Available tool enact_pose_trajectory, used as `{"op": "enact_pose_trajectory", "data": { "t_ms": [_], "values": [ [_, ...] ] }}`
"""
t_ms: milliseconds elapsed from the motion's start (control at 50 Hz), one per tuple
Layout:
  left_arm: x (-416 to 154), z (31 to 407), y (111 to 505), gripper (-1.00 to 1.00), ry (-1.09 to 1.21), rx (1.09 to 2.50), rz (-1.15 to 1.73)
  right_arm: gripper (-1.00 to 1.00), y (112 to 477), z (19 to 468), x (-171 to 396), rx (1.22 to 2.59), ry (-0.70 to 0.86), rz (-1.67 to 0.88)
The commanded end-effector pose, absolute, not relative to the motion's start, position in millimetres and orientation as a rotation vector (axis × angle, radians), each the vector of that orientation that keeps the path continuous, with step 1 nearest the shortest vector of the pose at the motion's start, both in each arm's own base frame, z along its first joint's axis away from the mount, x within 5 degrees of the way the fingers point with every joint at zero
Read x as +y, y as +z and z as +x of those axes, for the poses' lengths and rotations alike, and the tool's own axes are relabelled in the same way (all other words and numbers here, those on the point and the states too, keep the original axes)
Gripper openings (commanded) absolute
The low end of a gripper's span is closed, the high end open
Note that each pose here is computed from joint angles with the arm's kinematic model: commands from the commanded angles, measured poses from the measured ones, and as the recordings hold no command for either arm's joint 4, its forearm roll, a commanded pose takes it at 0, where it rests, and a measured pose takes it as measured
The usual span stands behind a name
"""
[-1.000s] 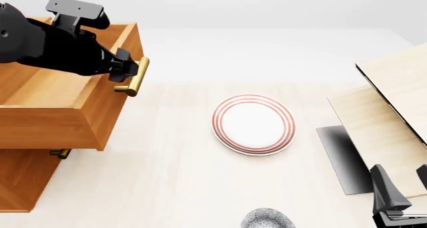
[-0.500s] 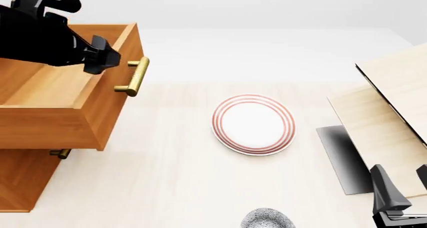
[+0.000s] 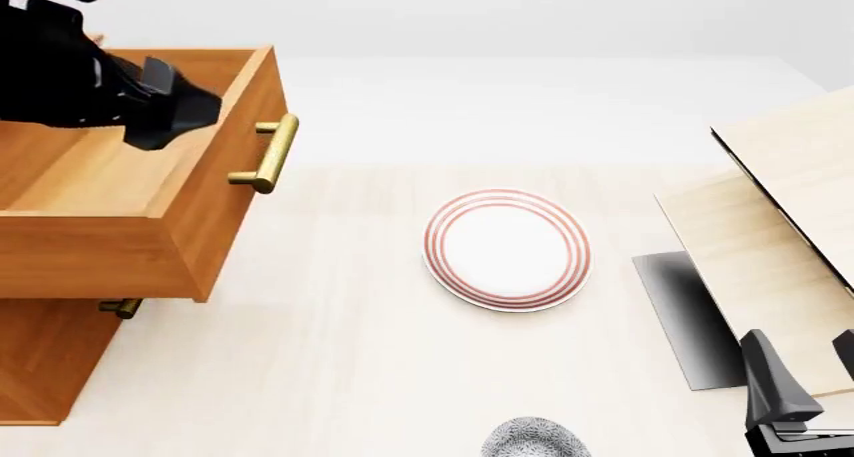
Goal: Open the top drawer of the cabinet and put the bowl in it.
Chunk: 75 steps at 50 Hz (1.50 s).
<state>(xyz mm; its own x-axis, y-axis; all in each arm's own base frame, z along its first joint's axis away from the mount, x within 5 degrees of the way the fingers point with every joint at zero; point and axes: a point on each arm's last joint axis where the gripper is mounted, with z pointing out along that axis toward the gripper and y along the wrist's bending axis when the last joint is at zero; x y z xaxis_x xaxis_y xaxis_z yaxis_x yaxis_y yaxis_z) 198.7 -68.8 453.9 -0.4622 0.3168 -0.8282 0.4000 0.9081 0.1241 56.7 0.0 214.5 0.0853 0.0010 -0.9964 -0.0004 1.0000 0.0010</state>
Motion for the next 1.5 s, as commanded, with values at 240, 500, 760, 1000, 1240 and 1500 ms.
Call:
{"op": "enact_pose_trajectory", "data": {
  "t_ms": [240,500,760,1000,1240,1500],
  "values": [
    [-76.8,175.0,435.0,1.00,-0.110,2.027,0.672,1.00,214.4,56.7,0.0,1.485,0.000,0.000],
    [-82.6,165.6,427.7,1.00,-0.121,1.987,0.750,1.00,214.4,56.6,0.0,1.485,0.000,0.000],
    [-88.8,158.3,418.3,1.00,-0.153,1.966,0.791,1.00,214.4,56.7,0.0,1.485,0.001,0.000],
    [-104.4,155.5,411.0,1.00,-0.219,1.948,0.841,1.00,214.4,56.7,0.0,1.485,0.001,0.001],
    [-128.1,163.0,393.9,1.00,-0.275,1.948,0.897,1.00,214.4,56.6,0.0,1.485,0.001,0.000],
    [-153.0,166.5,377.9,1.00,-0.352,1.955,0.922,1.00,214.4,56.6,0.0,1.485,0.001,0.000]
  ]
}}
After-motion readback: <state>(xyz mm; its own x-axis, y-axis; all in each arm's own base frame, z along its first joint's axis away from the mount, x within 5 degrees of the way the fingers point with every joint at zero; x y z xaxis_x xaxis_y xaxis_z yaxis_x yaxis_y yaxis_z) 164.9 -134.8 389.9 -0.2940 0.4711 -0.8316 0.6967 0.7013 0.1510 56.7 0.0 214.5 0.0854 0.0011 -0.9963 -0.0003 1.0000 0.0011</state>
